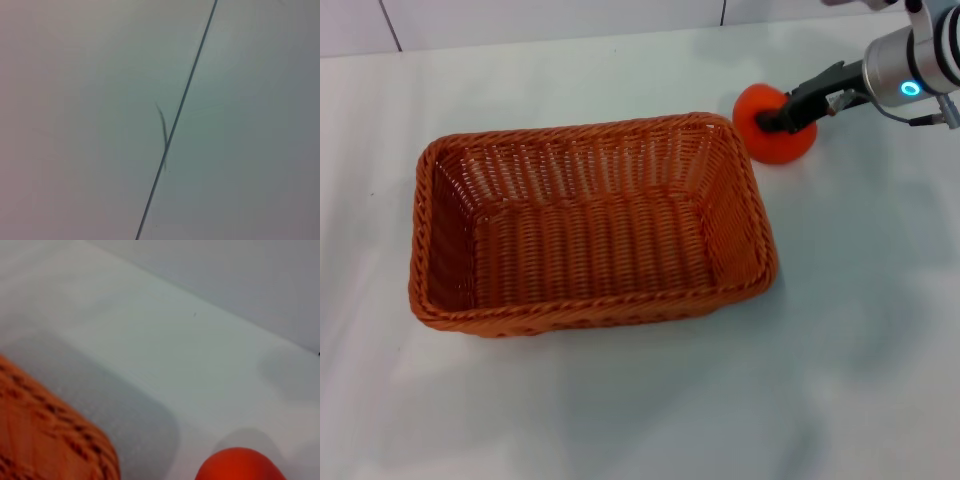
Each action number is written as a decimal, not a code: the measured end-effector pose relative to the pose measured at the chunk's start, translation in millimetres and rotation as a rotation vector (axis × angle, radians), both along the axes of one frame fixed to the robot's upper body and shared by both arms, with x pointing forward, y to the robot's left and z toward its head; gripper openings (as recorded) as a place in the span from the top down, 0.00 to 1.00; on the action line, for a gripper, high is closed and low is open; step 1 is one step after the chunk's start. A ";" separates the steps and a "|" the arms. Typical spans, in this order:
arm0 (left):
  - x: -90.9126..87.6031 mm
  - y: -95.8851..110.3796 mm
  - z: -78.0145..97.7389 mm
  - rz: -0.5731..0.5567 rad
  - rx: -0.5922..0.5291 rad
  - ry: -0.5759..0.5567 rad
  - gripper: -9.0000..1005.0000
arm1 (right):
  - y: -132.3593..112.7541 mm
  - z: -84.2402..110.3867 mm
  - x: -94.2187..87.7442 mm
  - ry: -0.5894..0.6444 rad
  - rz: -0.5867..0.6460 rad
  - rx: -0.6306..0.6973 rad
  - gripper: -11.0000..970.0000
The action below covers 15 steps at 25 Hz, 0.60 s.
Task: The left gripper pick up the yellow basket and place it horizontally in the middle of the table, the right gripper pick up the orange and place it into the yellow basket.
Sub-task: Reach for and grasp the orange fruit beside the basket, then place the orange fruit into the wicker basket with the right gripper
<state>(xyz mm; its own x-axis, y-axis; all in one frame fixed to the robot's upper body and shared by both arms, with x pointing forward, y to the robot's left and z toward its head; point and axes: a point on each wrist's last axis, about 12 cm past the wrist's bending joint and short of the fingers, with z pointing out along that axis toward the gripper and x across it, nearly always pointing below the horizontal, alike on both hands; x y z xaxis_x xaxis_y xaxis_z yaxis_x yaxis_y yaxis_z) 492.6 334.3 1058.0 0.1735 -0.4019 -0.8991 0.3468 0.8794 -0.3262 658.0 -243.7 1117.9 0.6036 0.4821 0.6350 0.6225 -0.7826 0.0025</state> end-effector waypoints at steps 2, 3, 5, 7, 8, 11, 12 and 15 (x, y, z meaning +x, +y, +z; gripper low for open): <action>0.2 0.1 0.1 0.001 0.000 -0.001 0.48 | -6.3 3.9 1.6 -0.015 -0.032 0.051 0.59; 0.2 0.4 0.2 0.003 -0.001 -0.001 0.48 | -11.2 6.4 2.3 -0.029 -0.056 0.087 0.60; -0.5 0.3 -0.8 0.010 -0.010 0.001 0.48 | -21.8 11.4 2.6 -0.063 -0.107 0.174 0.62; -1.0 0.6 -1.1 0.013 -0.015 0.000 0.48 | -31.7 16.7 0.9 -0.105 -0.150 0.283 0.64; -1.3 0.9 -0.9 0.014 -0.016 -0.002 0.48 | -35.5 19.8 -1.1 -0.129 -0.162 0.349 0.65; -2.6 2.1 -1.1 0.019 -0.017 -0.003 0.48 | -35.3 30.1 -8.3 -0.203 -0.128 0.533 0.70; -2.8 2.3 -1.2 0.019 -0.017 -0.002 0.48 | -32.0 33.1 -12.1 -0.233 -0.095 0.596 0.71; -2.7 2.1 -1.4 0.019 -0.019 -0.001 0.48 | -9.6 41.6 -24.5 -0.303 0.067 0.739 0.74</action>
